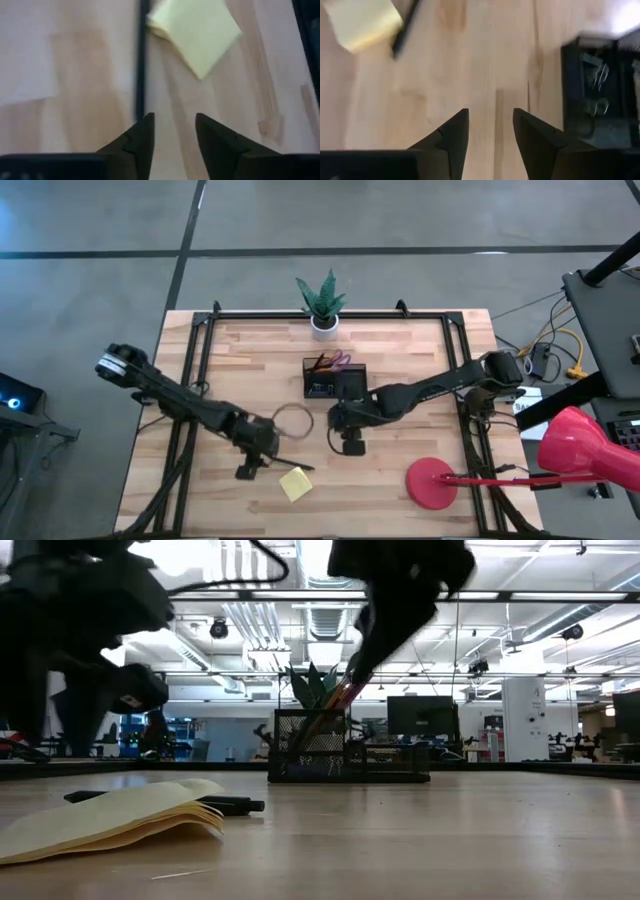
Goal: Pick and place office supplies into organizer
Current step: Put the black pen into the black organizer
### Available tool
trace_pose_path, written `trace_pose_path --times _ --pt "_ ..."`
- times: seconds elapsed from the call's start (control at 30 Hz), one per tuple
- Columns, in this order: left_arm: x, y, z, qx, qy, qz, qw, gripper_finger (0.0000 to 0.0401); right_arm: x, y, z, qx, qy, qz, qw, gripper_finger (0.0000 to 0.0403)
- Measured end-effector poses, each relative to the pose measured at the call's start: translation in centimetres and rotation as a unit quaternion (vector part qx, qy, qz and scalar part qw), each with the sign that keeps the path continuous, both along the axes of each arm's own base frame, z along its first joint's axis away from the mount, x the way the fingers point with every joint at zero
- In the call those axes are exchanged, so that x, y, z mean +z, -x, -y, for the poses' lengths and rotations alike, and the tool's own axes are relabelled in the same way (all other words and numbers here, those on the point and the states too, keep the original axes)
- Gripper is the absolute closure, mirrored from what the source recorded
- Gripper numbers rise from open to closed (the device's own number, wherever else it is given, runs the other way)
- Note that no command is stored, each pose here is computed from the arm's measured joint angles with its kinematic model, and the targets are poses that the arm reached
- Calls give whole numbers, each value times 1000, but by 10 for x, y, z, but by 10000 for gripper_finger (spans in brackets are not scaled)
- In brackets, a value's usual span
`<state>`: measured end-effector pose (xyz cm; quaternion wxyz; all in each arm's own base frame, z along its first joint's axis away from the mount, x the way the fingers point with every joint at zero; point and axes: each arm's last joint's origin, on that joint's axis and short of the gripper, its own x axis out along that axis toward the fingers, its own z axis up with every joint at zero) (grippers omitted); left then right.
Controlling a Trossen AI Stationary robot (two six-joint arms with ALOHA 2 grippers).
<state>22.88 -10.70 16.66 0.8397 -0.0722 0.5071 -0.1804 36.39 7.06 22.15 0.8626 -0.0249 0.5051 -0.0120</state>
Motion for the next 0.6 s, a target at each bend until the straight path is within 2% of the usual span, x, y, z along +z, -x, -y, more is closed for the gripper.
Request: trace_pose_path --times 0.1,0.23,0.37,0.6 --pt "-8 -1 13 -25 -30 0 999 298 -10 4 4 -31 -2 -15 999 253" --pt "-16 -1 18 27 -97 6 995 319 -14 4 3 -51 -5 -11 999 250" --pt "-12 -5 19 63 -102 18 993 323 -13 0 -1 -58 -15 15 998 250" --pt "-18 -1 19 47 -96 0 994 324 -11 -3 -3 -69 -26 35 997 252"
